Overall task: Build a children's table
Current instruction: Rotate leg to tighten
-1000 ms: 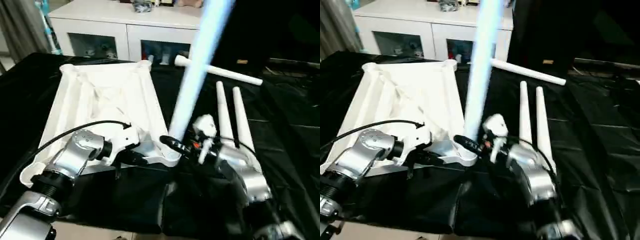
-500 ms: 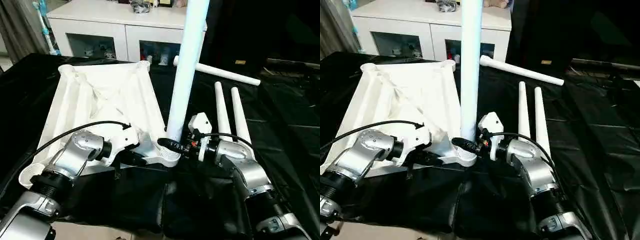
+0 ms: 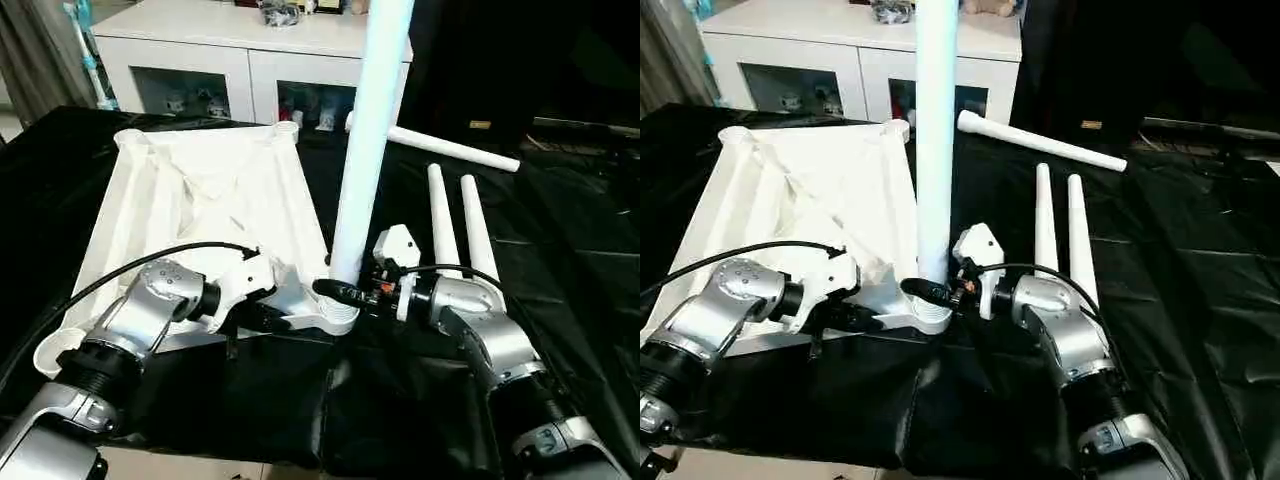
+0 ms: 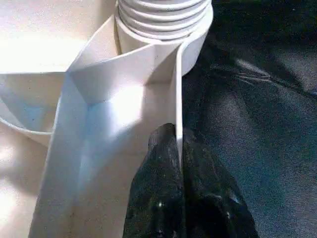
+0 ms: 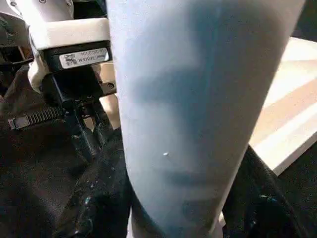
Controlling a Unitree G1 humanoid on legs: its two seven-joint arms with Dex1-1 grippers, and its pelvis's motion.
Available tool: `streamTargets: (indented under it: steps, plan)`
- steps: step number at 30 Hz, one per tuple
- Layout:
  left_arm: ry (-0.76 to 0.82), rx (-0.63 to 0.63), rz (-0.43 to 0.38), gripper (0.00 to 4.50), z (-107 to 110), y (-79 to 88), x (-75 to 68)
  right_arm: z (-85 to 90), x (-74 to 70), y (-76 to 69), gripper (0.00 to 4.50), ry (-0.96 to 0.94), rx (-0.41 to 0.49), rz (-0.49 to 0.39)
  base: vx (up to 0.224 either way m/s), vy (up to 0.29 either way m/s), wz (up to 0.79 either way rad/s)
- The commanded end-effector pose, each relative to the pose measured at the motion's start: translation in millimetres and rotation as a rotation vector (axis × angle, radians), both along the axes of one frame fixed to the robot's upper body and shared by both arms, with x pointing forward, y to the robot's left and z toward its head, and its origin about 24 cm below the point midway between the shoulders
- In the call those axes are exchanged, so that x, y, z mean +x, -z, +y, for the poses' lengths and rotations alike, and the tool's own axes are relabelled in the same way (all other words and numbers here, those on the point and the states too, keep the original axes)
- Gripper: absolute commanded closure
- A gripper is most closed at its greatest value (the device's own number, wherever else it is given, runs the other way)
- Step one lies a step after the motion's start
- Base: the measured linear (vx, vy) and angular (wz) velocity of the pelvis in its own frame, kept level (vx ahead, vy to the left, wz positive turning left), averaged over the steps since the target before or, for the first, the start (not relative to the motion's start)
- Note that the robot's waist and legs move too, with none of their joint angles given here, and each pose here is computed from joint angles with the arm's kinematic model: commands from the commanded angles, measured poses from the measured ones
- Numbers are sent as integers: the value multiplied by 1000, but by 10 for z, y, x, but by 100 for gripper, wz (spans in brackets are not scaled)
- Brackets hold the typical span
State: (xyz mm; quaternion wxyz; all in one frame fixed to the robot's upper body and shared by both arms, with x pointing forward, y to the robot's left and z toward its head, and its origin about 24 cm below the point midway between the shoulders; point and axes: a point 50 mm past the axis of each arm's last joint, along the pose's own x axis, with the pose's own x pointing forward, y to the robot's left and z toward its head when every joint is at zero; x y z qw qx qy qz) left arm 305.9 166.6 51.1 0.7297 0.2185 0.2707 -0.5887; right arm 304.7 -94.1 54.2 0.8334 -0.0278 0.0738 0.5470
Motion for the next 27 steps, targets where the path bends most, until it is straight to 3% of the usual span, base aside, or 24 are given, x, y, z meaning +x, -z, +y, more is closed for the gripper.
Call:
streamTargets:
  steps: [1, 4, 9, 13, 20, 27]
  plan:
    - [-72, 18, 4, 450, 103, 11, 6, -191, -112, 536, 264, 155, -174, 203, 0, 0, 0]
    - [-140, -15, -1, 450, 52, 46, 11, -157, -58, 555, 264, 275, -142, 213, 0, 0, 0]
    - [-441, -148, 21, 450, -420, 174, 32, 161, -6, 690, 264, 534, -110, 297, 0, 0, 0]
    - [-578, -192, 39, 450, -624, 210, 74, 328, 40, 710, 264, 596, -121, 346, -5, 25, -3]
    - [-756, -275, 58, 450, -835, 148, 158, 499, 90, 733, 264, 682, -139, 425, 0, 0, 0]
    - [-816, -251, 61, 450, -849, 128, 145, 548, 91, 766, 265, 717, -160, 438, 0, 0, 0]
